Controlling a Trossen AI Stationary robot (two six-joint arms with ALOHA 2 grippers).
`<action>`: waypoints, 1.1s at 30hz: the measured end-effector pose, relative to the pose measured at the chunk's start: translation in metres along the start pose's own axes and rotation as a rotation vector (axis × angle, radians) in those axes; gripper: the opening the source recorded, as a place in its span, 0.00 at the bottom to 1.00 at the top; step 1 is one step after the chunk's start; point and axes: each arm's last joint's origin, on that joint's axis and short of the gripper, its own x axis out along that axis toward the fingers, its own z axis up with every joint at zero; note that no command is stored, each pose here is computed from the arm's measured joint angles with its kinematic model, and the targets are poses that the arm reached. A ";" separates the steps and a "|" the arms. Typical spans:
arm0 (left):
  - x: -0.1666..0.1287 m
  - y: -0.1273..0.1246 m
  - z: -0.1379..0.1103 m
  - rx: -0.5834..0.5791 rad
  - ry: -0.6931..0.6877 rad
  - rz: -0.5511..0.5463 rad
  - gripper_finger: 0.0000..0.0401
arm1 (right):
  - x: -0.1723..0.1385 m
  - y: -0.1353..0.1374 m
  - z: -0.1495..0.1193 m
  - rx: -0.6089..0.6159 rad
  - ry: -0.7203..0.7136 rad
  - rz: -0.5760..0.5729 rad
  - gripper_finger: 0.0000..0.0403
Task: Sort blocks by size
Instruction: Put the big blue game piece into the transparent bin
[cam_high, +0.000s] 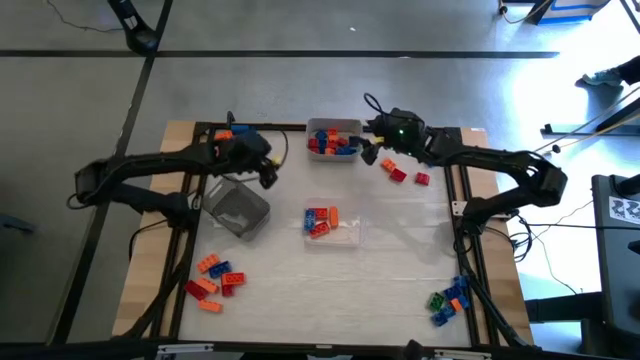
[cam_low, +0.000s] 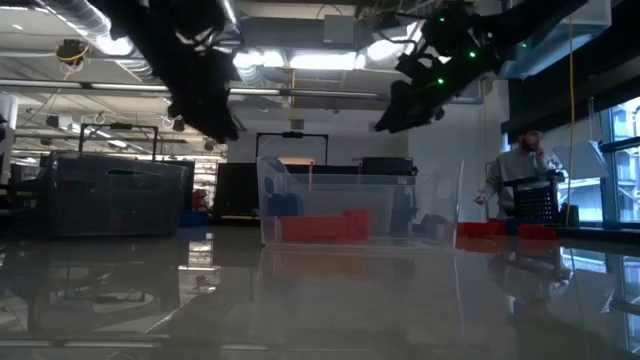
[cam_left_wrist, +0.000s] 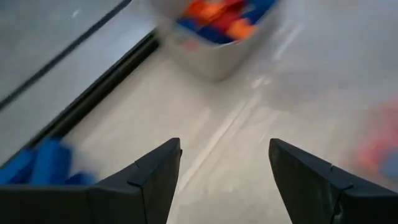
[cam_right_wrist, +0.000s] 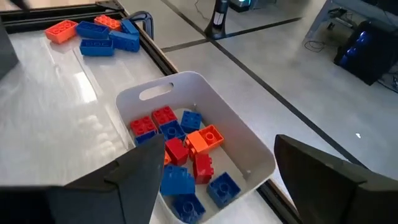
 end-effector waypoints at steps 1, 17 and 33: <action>0.001 0.006 -0.001 -0.033 0.016 0.021 0.58 | -0.001 0.000 -0.004 0.004 -0.005 0.000 0.74; 0.057 0.099 -0.025 -0.305 0.316 0.327 0.58 | -0.006 0.042 -0.055 -0.017 -0.119 0.164 0.75; 0.106 0.115 -0.043 -0.273 0.421 0.335 0.58 | -0.008 0.049 -0.054 -0.034 -0.131 0.189 0.75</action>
